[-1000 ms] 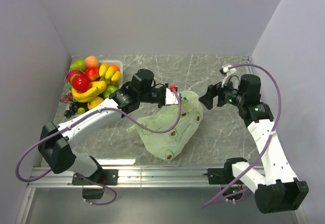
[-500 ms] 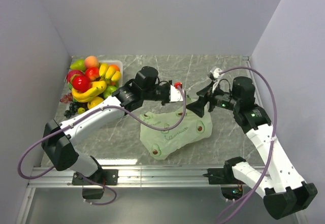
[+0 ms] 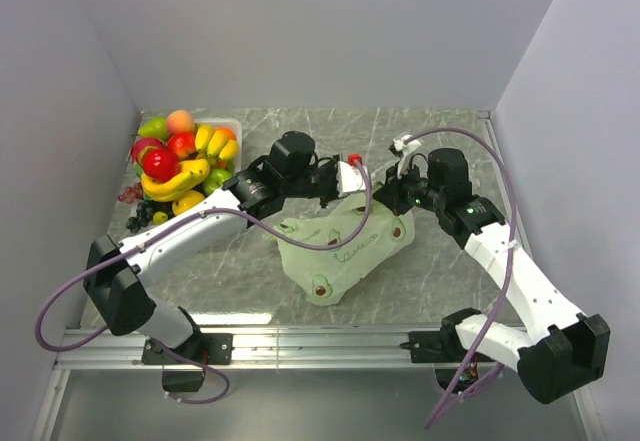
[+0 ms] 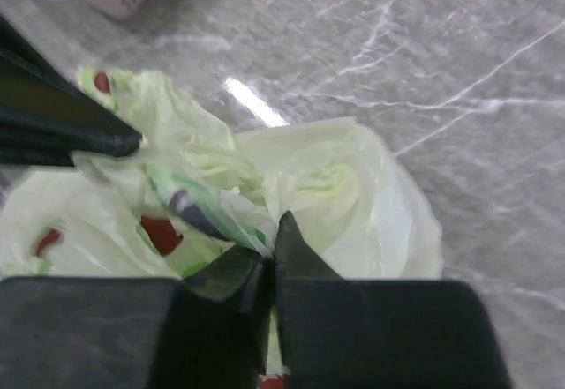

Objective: Place the fake fruits into the plastic bag and tie a complex knot

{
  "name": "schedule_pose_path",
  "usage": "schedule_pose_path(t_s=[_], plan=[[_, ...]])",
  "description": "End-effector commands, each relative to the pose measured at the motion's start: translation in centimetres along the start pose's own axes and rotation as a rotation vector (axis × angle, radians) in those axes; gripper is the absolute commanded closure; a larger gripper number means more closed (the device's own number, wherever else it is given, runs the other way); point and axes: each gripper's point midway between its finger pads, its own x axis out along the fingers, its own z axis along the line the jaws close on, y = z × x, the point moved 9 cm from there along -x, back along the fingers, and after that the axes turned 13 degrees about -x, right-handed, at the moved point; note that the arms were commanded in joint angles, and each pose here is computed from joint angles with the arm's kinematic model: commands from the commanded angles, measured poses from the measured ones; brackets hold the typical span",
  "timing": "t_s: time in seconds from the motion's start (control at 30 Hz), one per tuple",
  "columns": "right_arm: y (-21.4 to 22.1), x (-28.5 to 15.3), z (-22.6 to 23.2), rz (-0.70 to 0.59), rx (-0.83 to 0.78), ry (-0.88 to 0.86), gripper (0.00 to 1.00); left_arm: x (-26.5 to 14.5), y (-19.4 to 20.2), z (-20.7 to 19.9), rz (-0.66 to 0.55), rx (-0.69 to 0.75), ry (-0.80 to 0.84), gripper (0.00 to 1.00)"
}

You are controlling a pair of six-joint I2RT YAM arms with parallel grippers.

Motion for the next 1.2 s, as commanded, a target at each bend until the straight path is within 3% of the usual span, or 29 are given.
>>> schedule_pose_path(t_s=[0.0, 0.07, 0.1, 0.2, 0.33, 0.5, 0.57, 0.73, 0.77, 0.8, 0.83, 0.9, 0.93, 1.03, 1.07, 1.13, 1.17], plan=[[-1.8, -0.1, -0.4, -0.118, -0.073, 0.033, 1.00, -2.5, -3.7, -0.1, -0.088, -0.027, -0.042, 0.80], [-2.6, -1.0, 0.0, -0.198, -0.140, 0.002, 1.00, -4.1, -3.4, 0.1, -0.088, -0.096, -0.110, 0.58], [-2.8, -1.0, 0.1, -0.250, -0.170, -0.004, 1.00, -5.2, -2.8, 1.3, -0.091, -0.137, -0.153, 0.36], [-3.7, -2.4, 1.1, -0.393, -0.270, -0.036, 1.00, -7.6, -0.7, 3.2, -0.078, -0.289, -0.215, 0.11], [-4.1, -2.5, 1.3, -0.458, -0.317, -0.050, 1.00, -7.8, 1.0, 3.1, -0.002, -0.453, -0.023, 0.01], [-3.9, -1.8, 0.8, -0.492, -0.328, -0.016, 1.00, -5.9, 2.3, 1.4, -0.007, -0.532, 0.181, 0.01], [-3.9, -1.6, 0.6, -0.502, -0.305, 0.014, 1.00, -4.8, 3.3, 0.1, 0.021, -0.529, 0.213, 0.10], [-3.7, -0.3, 0.1, -0.533, -0.136, 0.057, 1.00, -0.8, 5.6, -5.9, 0.144, -0.519, 0.299, 0.65], [-4.0, -0.2, -0.1, -0.541, -0.112, 0.064, 1.00, -0.1, 5.7, -7.3, 0.165, -0.523, 0.317, 0.86], [-4.0, 0.1, -0.1, -0.538, -0.054, 0.058, 1.00, 0.4, 6.2, -7.7, 0.194, -0.527, 0.280, 0.96], [-4.1, 0.1, -0.1, -0.541, -0.024, 0.059, 1.00, 0.8, 6.4, -8.1, 0.215, -0.514, 0.245, 1.00], [-4.2, 0.4, -0.1, -0.538, 0.088, 0.070, 1.00, 1.8, 6.5, -10.1, 0.217, -0.443, 0.192, 1.00], [-4.1, 0.5, -0.1, -0.529, 0.125, 0.063, 1.00, 1.9, 6.6, -10.0, 0.222, -0.415, 0.078, 1.00], [-3.4, 0.9, 0.4, -0.509, 0.236, -0.002, 1.00, 2.3, 7.2, -10.6, 0.227, -0.431, -0.018, 0.98], [-3.0, 0.9, 0.5, -0.509, 0.251, -0.015, 1.00, 2.2, 7.2, -10.6, 0.224, -0.444, -0.032, 0.84], [-2.6, 0.7, 0.9, -0.510, 0.269, -0.053, 1.00, 0.8, 6.1, -10.2, 0.160, -0.443, -0.064, 0.69], [-2.3, 0.7, 0.9, -0.512, 0.268, -0.065, 1.00, 0.0, 5.4, -9.7, 0.117, -0.456, -0.070, 0.50]])
